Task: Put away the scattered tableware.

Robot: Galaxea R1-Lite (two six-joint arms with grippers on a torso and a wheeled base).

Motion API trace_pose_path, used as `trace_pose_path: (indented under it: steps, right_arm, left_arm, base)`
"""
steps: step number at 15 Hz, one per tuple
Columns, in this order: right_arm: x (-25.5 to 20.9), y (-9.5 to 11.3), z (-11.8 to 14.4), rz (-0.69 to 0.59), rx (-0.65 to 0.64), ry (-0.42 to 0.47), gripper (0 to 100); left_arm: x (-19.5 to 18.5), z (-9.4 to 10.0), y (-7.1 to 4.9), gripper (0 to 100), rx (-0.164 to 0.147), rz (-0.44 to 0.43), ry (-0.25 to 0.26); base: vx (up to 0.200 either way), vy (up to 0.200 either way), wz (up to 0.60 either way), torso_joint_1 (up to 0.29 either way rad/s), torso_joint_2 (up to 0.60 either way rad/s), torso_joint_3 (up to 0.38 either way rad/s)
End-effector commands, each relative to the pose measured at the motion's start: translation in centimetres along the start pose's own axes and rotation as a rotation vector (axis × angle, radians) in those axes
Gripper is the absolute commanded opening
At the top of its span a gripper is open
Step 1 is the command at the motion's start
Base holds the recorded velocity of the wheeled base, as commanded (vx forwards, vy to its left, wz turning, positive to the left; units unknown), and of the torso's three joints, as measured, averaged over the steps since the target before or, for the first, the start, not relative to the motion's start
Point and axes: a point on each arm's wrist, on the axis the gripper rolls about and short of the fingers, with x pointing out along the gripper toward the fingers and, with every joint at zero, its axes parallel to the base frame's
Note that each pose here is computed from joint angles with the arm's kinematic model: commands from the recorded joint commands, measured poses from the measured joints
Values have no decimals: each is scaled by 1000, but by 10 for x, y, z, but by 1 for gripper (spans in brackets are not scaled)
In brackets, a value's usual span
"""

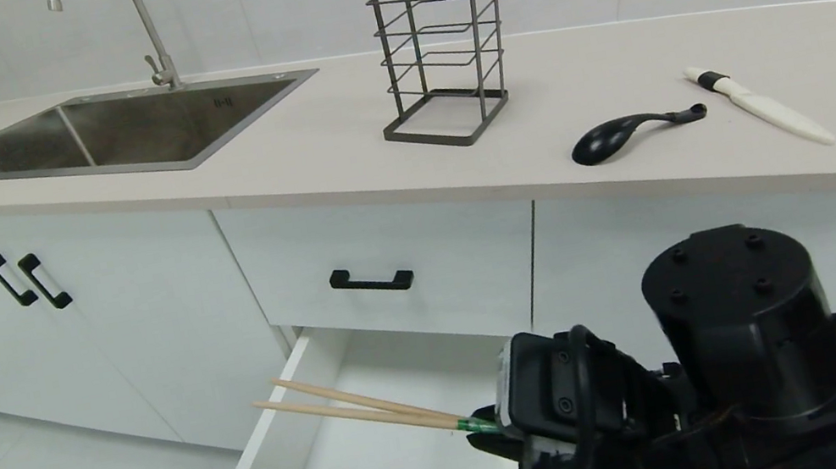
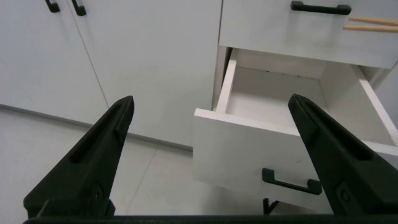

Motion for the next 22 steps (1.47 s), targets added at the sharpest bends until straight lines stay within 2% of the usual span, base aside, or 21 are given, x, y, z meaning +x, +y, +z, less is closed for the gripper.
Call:
trace_pose_path:
  steps: [1,4,7,9,12,16,17,22]
  right_arm:
    - [16,-4,2,0,0,6,0]
    - [42,-9,-5,-1,3,32,0]
    - [58,-14,0,-38,19,28,0]
    - [68,-23,3,-111,80,48,0]
    - [75,-30,-11,-136,137,93,0]
    - [85,-28,-15,-161,219,124,0]
    - [84,-27,-24,-165,224,169,0]
    - [98,-28,-35,-170,219,180,0]
  left_arm:
    - [0,0,0,100,-1,0,0]
    - [0,0,0,100,-1,0,2]
    - [0,0,0,100,-1,0,2]
    - [0,0,0,100,-1,0,2]
    - [0,0,0,100,-1,0,2]
    - [0,0,0,100,-1,0,2]
    - [0,0,0,100,-1,0,2]
    - [0,0,0,100,-1,0,0]
  base:
    - [0,0,0,0,0,0]
    - [0,0,0,0,0,0]
    - [0,0,0,0,0,0]
    - [0,0,0,0,0,0]
    - [0,0,0,0,0,0]
    - [0,0,0,0,0,0]
    - [0,0,0,0,0,0]
    - [0,0,0,0,0,0]
